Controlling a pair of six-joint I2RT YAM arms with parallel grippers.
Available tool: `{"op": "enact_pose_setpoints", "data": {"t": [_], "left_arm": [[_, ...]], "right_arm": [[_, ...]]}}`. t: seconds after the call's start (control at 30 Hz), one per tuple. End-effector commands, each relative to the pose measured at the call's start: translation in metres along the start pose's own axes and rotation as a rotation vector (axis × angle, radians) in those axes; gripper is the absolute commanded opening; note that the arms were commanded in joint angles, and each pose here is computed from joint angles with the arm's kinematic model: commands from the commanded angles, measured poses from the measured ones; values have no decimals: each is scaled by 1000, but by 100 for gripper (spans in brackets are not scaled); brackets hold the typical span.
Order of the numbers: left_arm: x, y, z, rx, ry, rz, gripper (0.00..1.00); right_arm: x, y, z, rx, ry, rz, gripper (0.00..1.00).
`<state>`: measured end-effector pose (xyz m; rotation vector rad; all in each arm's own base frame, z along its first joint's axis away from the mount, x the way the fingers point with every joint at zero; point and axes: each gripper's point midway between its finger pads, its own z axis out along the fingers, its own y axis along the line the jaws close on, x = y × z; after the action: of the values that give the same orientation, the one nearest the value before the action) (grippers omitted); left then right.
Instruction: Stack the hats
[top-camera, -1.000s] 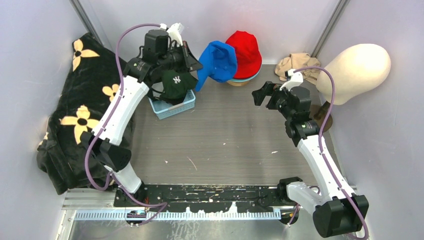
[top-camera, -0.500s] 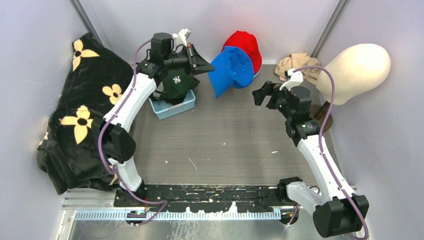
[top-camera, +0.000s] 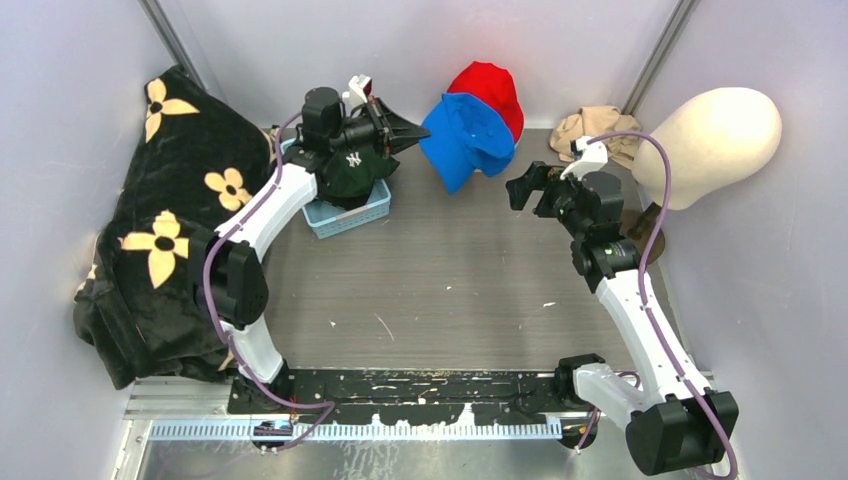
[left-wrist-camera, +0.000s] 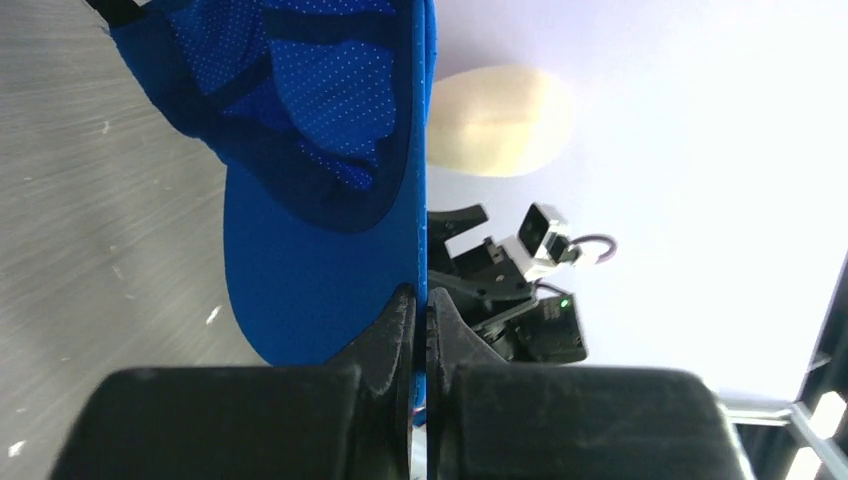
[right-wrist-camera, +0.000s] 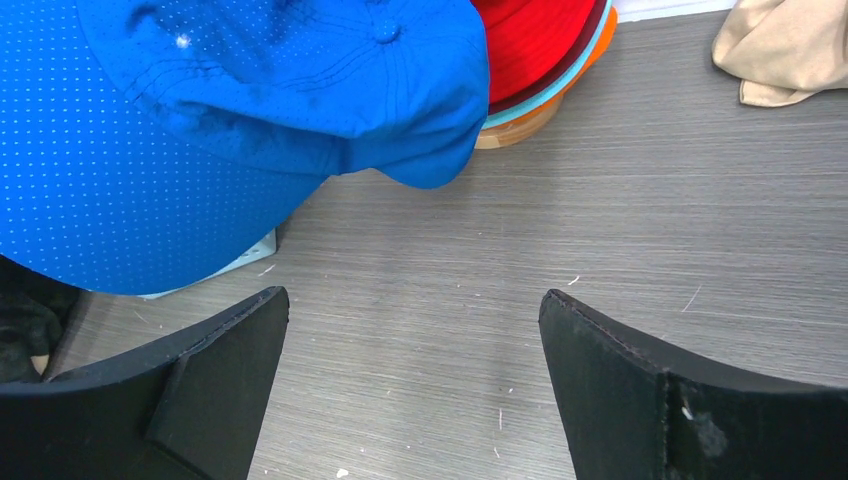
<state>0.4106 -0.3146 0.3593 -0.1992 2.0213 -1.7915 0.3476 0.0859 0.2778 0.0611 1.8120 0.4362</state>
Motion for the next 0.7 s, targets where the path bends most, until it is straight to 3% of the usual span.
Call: {"op": "enact_pose_setpoints", "data": {"t": [0.0, 0.2, 0.43, 0.67], "left_arm": [[-7, -81, -21, 232, -97, 11, 0], [-3, -110, -35, 342, -109, -85, 0], [23, -146, -38, 492, 0, -156, 0], [37, -160, -30, 569, 66, -201, 0]], "right_arm": [[-45, 12, -13, -21, -120, -35, 100], [-56, 14, -21, -13, -141, -44, 100], [-80, 14, -41, 28, -192, -58, 100], [-88, -17, -76, 226, -256, -6, 100]]}}
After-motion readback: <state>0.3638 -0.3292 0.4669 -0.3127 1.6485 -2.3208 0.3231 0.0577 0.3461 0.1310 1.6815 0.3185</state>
